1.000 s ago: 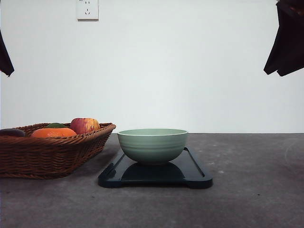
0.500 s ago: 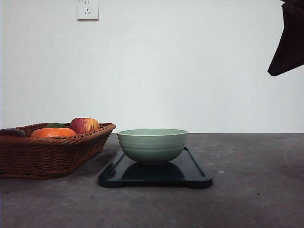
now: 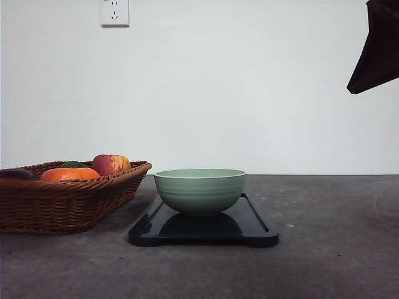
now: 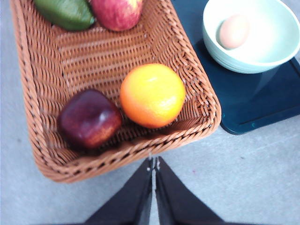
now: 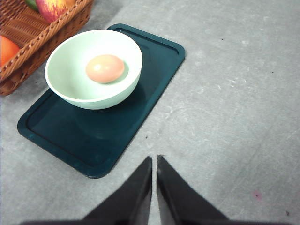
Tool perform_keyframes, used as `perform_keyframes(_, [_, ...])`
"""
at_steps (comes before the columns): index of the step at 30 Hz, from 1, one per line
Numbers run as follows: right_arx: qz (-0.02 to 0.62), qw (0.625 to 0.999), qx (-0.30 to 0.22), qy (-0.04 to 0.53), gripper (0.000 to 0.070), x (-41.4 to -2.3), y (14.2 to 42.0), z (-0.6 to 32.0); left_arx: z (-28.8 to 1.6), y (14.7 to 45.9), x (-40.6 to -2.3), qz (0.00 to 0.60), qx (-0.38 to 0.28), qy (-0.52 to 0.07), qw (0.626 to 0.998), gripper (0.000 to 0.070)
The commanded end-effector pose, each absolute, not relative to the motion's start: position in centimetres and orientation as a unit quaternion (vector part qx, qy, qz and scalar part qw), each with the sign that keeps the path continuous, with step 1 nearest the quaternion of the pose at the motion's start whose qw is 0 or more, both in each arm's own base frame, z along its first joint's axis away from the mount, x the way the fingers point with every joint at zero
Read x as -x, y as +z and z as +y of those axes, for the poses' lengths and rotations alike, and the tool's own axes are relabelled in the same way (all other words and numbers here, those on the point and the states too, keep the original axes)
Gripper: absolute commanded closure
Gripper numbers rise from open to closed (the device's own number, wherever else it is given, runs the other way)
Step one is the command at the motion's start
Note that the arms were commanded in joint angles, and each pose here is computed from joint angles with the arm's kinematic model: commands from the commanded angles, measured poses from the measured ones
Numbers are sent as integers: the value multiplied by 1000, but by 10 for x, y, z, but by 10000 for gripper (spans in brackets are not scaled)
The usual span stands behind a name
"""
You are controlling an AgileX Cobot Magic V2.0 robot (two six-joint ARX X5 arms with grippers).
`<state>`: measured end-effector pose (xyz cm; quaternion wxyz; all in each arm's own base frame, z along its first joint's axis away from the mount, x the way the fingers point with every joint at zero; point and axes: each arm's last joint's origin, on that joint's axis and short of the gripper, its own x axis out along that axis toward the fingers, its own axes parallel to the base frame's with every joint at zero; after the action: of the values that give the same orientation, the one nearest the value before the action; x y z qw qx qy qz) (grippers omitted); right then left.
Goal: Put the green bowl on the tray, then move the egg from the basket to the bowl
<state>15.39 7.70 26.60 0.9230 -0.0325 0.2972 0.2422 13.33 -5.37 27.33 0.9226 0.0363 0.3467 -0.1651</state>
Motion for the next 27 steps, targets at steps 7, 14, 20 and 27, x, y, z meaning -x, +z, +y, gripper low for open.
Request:
perform_keyframes(7, [291, 924, 34, 246, 693, -155, 268, 79, -23, 255, -119, 177, 29, -81, 980, 700])
perform_keyframes(14, [292, 924, 34, 246, 693, -155, 268, 79, -7, 197, -104, 119, 45, -22, 992, 700])
perform_keyframes(20, [291, 924, 34, 246, 693, -155, 268, 79, -3, 159, -98, 106, 44, -6, 993, 700])
perform_keyframes(27, [291, 924, 34, 246, 693, -155, 268, 79, -2, 150, -96, 86, 39, -4, 996, 700])
